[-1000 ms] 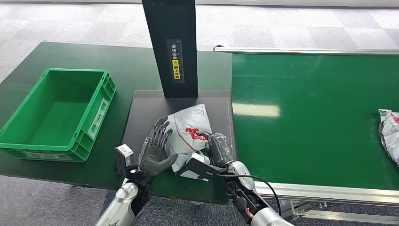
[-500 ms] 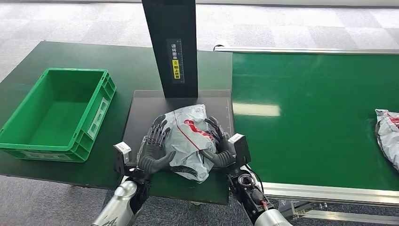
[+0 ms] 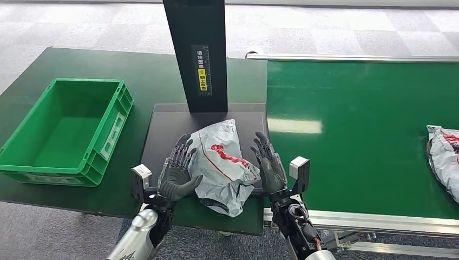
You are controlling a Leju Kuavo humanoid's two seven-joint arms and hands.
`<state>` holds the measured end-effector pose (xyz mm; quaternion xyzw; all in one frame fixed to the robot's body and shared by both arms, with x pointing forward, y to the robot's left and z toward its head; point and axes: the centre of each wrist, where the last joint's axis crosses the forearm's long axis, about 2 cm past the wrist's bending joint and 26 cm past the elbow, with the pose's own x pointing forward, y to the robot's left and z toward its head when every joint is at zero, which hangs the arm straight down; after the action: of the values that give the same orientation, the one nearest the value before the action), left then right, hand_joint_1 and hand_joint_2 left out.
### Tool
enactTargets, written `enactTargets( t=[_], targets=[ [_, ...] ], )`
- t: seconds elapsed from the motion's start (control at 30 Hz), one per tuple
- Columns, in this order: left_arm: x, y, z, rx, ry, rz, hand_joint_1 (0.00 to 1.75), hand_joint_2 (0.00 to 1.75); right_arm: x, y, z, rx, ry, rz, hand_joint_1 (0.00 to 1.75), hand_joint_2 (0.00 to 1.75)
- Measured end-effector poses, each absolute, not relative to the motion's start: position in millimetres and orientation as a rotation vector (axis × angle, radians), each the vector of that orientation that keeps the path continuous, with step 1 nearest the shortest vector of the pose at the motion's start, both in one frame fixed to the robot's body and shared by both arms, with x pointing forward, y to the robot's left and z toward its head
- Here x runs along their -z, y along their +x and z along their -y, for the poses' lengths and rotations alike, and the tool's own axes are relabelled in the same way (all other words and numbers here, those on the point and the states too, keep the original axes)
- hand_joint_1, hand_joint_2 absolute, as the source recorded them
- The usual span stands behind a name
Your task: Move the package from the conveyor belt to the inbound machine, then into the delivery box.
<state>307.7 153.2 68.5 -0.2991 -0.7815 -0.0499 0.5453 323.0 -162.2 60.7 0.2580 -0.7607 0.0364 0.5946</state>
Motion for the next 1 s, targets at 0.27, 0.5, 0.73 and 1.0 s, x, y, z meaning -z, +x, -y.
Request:
enactTargets(
  t=[0.27,0.5,0.73,1.0],
  targets=[
    [-66.4,304.6,-153.9,0.117,-0.706,1.851,0.0,1.75,-60.9,319.9,165.3,-0.068,0.63,1.762,0.0,1.75],
    [-65.4,305.1,-160.0,0.303,-0.383,1.925,0.0,1.75,-61.0,313.8,171.4,-0.083,0.653,1.761,0.0,1.75],
    [-66.1,307.8,-159.7,0.662,0.091,1.985,0.0,1.75,-60.9,311.7,182.7,-0.091,0.604,1.783,0.0,1.75],
    [-74.7,307.8,-140.4,1.024,0.362,1.879,0.0,1.75,-61.3,307.6,189.8,-0.062,0.597,1.792,0.0,1.75]
  ],
)
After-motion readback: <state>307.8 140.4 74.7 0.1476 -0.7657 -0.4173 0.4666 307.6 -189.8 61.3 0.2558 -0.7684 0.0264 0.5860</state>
